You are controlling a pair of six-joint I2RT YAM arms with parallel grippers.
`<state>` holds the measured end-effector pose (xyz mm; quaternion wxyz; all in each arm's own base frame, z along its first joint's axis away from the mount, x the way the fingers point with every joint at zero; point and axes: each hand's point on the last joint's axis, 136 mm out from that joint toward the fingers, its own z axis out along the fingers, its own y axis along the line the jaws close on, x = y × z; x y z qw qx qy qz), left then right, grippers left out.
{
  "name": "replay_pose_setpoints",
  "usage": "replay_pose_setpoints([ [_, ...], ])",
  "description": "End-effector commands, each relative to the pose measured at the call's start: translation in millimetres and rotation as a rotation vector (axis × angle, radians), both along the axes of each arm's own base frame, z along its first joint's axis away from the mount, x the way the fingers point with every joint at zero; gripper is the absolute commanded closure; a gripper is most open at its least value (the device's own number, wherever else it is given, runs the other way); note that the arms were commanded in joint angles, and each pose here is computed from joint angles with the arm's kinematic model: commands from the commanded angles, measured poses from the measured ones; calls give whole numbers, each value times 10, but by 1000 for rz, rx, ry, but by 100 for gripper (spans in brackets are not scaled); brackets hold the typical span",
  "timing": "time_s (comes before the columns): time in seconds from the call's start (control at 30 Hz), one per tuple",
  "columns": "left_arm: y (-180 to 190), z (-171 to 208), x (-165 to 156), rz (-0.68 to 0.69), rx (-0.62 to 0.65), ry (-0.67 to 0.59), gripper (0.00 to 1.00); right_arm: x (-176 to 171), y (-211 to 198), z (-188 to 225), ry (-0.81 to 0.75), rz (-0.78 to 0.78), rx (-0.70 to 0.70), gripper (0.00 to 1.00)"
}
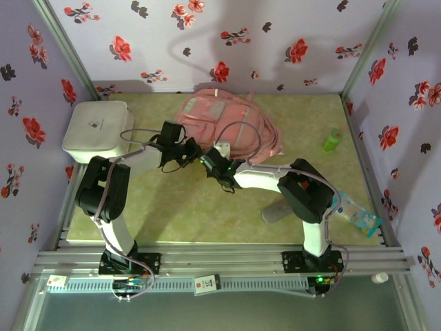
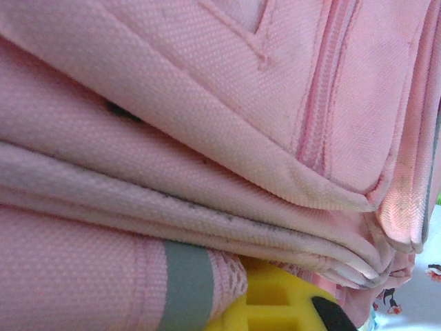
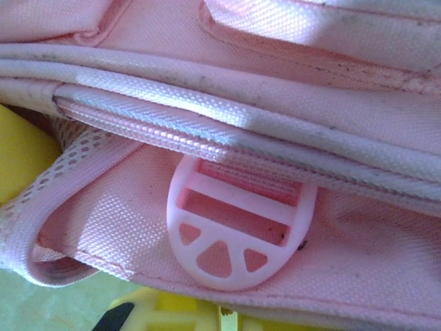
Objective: Pack books, pencil case, and school supplies into a backpack
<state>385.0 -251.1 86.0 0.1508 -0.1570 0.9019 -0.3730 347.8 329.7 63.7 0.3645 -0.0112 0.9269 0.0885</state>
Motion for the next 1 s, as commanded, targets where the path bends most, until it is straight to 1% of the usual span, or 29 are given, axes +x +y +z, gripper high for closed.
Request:
replay_pose_setpoints([
  [0.0,-140,320,92,-61,-47,-107,100,-15,-242,100,-28,-57,-67,93],
  [0.13,-17,259,144,-35,-8,-112,100,-114,-515,121,-22,-109,-117,95],
  [0.33,167,141,200,-7,47,-105,100,-253,-955,92,3,-169,-155,94],
  [0.47,243,88,224,2,64,-99,100,-304,-1237,73,21,-212,-153,94],
  [0.53,265,76,236,6,69,-98,100,-308,-1306,77,25,-217,-140,94],
  [0.6,259,80,246,3,71,-99,100,-291,-1294,89,29,-202,-110,94],
  [0.7,254,90,269,0,74,-100,100,-264,-1162,107,35,-145,-73,95],
  [0.83,259,128,342,-15,92,-118,100,-262,-887,113,51,-35,10,99],
  [0.97,397,129,504,-10,151,-137,100,-292,-485,151,76,130,134,100],
])
